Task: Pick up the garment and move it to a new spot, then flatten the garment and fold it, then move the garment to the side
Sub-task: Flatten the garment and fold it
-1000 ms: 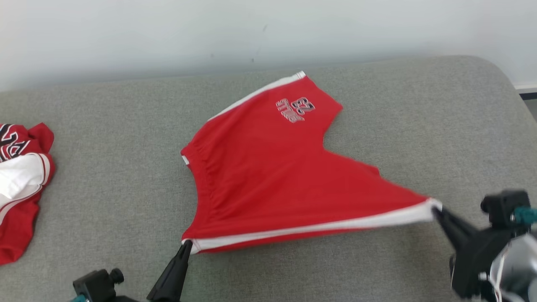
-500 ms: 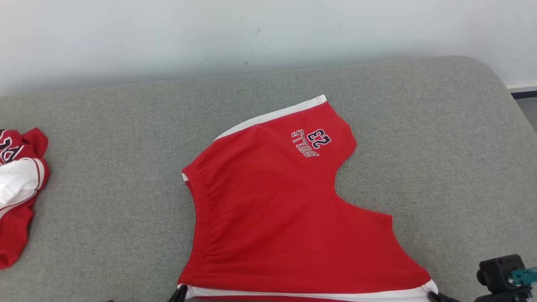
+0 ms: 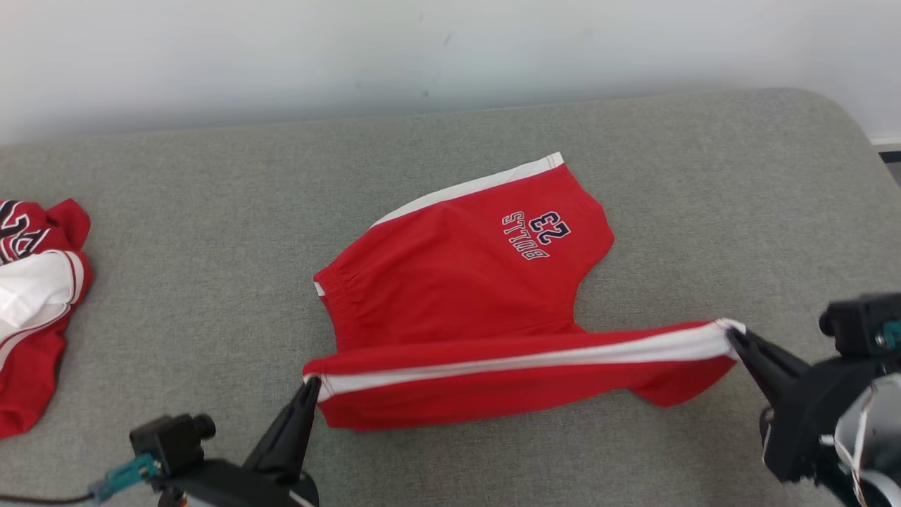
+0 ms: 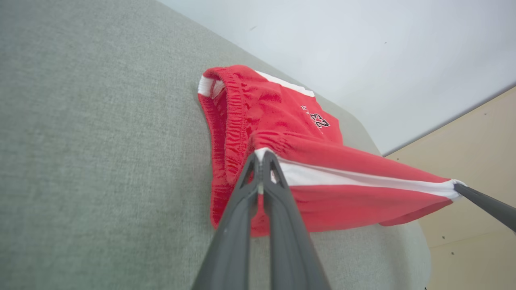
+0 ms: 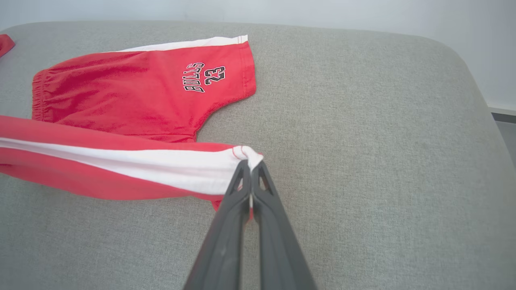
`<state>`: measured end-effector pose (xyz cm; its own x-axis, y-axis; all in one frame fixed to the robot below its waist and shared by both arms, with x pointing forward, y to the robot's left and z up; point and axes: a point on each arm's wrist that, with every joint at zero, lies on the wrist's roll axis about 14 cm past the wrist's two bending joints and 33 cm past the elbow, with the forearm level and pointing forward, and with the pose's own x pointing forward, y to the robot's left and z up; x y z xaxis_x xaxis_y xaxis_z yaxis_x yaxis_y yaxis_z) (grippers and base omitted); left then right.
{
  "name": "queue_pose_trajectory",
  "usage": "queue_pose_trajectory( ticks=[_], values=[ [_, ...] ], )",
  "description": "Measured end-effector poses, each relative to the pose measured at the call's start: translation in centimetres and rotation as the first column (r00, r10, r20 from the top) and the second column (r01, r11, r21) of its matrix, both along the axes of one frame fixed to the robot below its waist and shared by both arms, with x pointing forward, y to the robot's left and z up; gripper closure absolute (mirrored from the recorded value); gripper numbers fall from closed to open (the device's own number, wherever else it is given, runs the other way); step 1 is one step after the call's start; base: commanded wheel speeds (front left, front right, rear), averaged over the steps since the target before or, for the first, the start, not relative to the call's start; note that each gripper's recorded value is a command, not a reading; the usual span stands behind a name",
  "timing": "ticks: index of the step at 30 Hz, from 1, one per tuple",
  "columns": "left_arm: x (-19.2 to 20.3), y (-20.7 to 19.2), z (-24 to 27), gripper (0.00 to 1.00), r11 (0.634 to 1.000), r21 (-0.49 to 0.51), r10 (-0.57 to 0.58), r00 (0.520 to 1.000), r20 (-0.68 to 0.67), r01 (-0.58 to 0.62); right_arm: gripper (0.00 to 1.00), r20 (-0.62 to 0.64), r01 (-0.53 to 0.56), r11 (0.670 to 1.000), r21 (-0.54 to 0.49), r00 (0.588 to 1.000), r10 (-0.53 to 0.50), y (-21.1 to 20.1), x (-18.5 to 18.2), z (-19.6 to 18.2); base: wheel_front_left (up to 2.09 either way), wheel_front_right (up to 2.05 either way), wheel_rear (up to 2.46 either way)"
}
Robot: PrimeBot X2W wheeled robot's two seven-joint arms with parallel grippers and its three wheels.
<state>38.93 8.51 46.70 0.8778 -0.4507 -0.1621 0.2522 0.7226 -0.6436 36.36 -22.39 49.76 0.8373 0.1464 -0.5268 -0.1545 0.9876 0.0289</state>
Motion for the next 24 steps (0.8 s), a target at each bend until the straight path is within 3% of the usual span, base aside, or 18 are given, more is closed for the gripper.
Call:
queue_pose_trajectory(
  ticks=[12,24],
  values=[
    [5.7,0.2,0.4,1.00,0.997,0.049,0.061,0.997,0.037,-0.063,1.00,0.115,-0.069,0.996,-0.062,0.990,0.076,0.9,10.0,0.9,0.00,0.00,0.00],
    [10.7,0.3,0.0,1.00,0.991,0.072,0.112,0.993,0.035,-0.114,1.00,0.163,-0.122,0.968,-0.219,0.974,0.160,2.1,18.4,0.1,0.00,0.00,0.00]
  ],
)
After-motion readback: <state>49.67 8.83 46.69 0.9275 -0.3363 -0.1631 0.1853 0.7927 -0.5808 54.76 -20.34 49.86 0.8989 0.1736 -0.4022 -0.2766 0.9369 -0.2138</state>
